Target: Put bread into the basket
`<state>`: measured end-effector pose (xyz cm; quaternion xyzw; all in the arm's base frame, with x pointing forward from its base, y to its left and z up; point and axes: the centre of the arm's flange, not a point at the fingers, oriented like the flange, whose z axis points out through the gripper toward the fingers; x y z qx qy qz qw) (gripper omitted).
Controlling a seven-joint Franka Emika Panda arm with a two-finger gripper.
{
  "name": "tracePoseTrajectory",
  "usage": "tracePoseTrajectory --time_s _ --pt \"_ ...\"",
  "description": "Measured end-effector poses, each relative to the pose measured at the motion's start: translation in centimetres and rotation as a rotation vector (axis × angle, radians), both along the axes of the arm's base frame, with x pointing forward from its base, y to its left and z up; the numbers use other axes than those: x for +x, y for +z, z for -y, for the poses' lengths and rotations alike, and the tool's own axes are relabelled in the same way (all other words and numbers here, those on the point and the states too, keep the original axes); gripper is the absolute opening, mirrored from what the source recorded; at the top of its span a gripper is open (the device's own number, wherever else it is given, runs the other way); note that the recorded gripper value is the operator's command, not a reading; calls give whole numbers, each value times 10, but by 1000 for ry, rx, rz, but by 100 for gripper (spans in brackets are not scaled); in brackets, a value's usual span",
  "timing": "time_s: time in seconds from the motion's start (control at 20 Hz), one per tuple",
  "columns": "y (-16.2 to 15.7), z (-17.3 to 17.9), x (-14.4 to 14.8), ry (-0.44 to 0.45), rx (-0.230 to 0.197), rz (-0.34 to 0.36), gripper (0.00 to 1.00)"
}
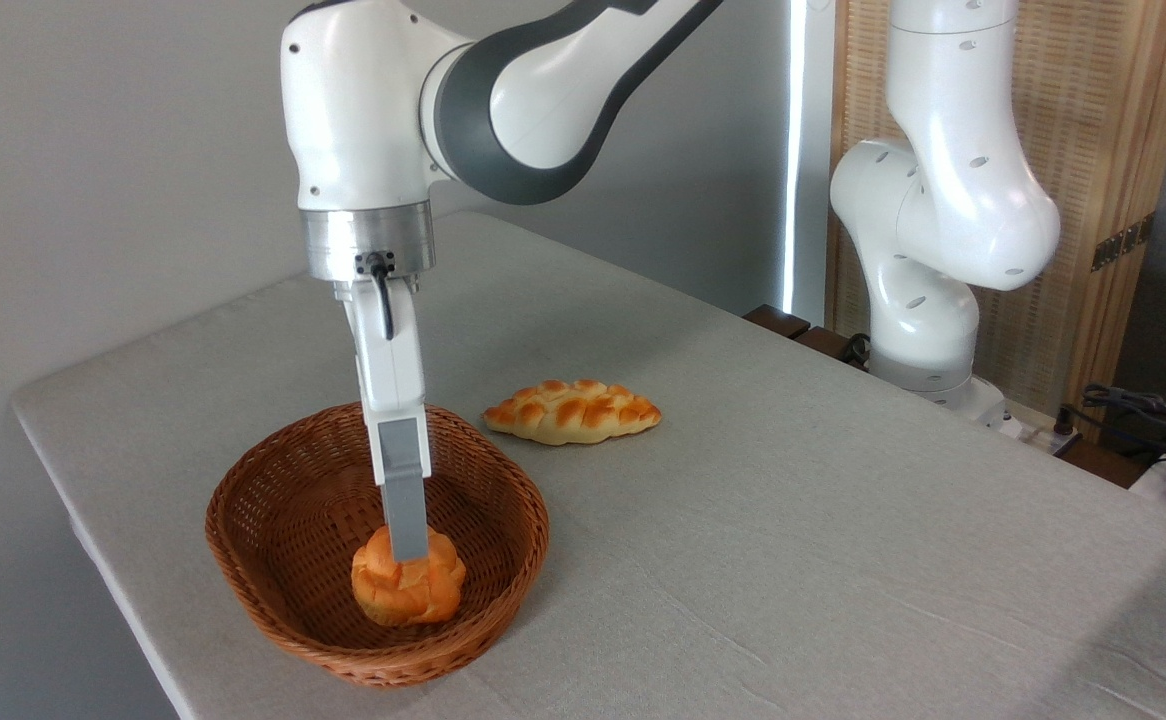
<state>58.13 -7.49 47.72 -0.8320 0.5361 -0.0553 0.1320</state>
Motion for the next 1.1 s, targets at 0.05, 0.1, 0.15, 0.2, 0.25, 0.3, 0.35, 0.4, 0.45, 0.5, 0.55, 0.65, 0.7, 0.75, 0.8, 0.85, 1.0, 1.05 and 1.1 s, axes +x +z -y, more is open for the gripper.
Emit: tracePoseTrajectory --time_s 0.05,0.1,0.15,0.2,0.25,0.3,0.35,0.4,0.45,0.5,0.55,0.65,0.7,0.75,0.8,0.85,1.0,1.05,1.1 --pt "6 1 -1 28 -47 6 100" --pt "13 2 -3 69 -114 12 100" --pt "21 4 -5 118 -188 16 100" --pt "27 5 -7 159 -251 20 100" --pt "33 5 -9 190 -295 23 100" --pt "37 5 -10 210 -320 27 100" --pt "42 4 -12 226 -335 30 100" --pt "47 2 -13 241 -341 22 100" --pt "54 -2 -16 256 -339 -1 100" --pt "64 -8 -19 272 -334 -34 100" --pt "77 -17 -23 287 -327 -74 100" --pt "107 -34 -35 316 -313 -155 100" --pt "119 -41 -40 327 -309 -180 100" --pt "129 -47 -43 337 -307 -193 100" --pt "136 -53 -45 346 -306 -200 100" --pt "142 -58 -46 355 -307 -200 100" --pt "148 -61 -46 358 -305 -198 100" --pt "149 -62 -46 359 -296 -194 100" --pt "151 -65 -45 361 -287 -189 100"
